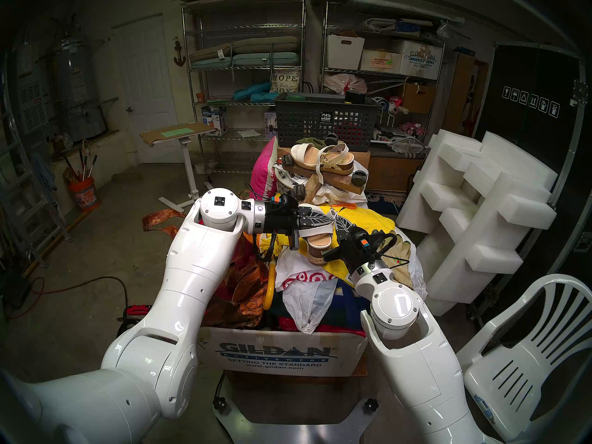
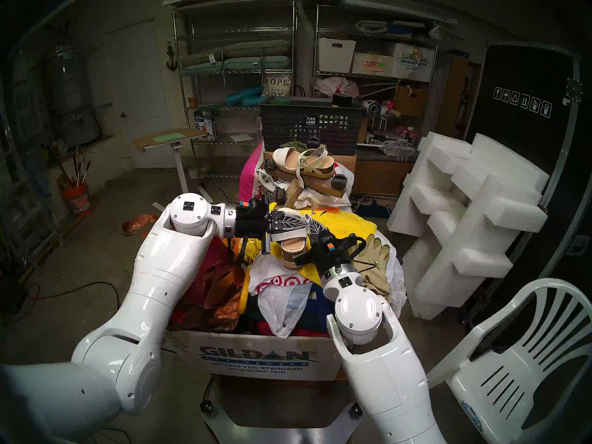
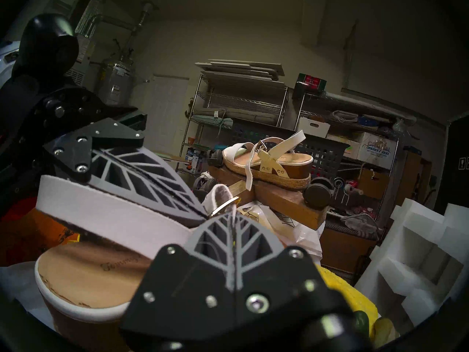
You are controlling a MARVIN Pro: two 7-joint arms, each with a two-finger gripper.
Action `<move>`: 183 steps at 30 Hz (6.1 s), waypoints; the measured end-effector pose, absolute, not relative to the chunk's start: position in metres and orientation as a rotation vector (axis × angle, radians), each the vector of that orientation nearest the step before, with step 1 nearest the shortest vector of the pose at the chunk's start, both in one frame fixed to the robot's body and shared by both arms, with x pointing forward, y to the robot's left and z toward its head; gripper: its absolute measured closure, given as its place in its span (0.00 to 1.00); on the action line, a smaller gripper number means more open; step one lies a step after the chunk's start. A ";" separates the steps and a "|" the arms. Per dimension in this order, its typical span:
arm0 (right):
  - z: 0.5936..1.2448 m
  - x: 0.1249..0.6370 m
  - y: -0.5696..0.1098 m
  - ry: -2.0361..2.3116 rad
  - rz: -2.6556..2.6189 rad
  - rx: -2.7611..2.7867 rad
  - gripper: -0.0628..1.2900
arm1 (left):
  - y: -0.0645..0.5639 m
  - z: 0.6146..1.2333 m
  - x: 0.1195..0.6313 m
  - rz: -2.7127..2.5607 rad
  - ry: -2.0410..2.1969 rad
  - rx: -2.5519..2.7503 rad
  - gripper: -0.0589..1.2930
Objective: Unbuckle a shoe
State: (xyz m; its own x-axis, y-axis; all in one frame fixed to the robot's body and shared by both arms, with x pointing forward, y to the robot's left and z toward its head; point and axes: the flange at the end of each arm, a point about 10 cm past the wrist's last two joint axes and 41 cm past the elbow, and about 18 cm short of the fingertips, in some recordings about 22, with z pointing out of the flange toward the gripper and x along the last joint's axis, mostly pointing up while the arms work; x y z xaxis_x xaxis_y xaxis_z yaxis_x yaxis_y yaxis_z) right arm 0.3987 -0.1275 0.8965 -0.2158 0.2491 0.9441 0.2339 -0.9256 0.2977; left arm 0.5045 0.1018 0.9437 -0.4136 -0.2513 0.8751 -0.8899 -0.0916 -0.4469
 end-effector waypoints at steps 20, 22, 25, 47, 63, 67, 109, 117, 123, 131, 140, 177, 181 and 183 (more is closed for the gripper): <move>0.899 0.397 -0.136 0.705 2.373 1.946 0.97 | 0.102 0.942 0.503 1.537 -1.647 1.253 0.97; 0.899 0.397 -0.136 0.709 2.373 1.946 0.97 | 0.102 0.942 0.503 1.538 -1.647 1.253 0.97; 0.900 0.397 -0.136 0.713 2.374 1.944 0.97 | 0.102 0.943 0.502 1.542 -1.649 1.255 0.97; 0.896 0.379 -0.132 0.679 2.371 1.959 0.97 | 0.110 0.959 0.507 1.668 -1.660 1.249 0.86; 0.898 0.378 -0.130 0.670 2.368 1.944 0.97 | 0.110 0.961 0.498 1.620 -1.669 1.228 0.78; 0.898 0.378 -0.131 0.665 2.368 1.944 0.97 | 0.110 0.961 0.497 1.607 -1.671 1.229 0.75; 0.897 0.379 -0.132 0.672 2.368 1.951 0.97 | 0.114 0.960 0.501 1.616 -1.701 1.255 0.58; 0.898 0.379 -0.131 0.673 2.369 1.945 0.97 | 0.113 0.956 0.503 1.626 -1.716 1.260 0.60; 0.898 0.378 -0.129 0.677 2.373 1.946 0.97 | 0.112 0.954 0.503 1.630 -1.714 1.255 0.60; 0.898 0.377 -0.128 0.678 2.379 1.950 0.97 | 0.108 0.953 0.504 1.639 -1.707 1.247 0.67; 0.898 0.377 -0.128 0.673 2.381 1.955 0.97 | 0.106 0.952 0.505 1.647 -1.716 1.238 0.96; 0.900 0.393 -0.123 0.612 2.384 1.911 0.97 | 0.109 0.955 0.505 1.610 -1.722 1.208 0.96; 0.901 0.393 -0.123 0.616 2.384 1.915 0.97 | 0.110 0.954 0.505 1.614 -1.717 1.211 0.96; 0.901 0.393 -0.123 0.617 2.385 1.914 0.97 | 0.112 0.954 0.505 1.629 -1.710 1.213 0.96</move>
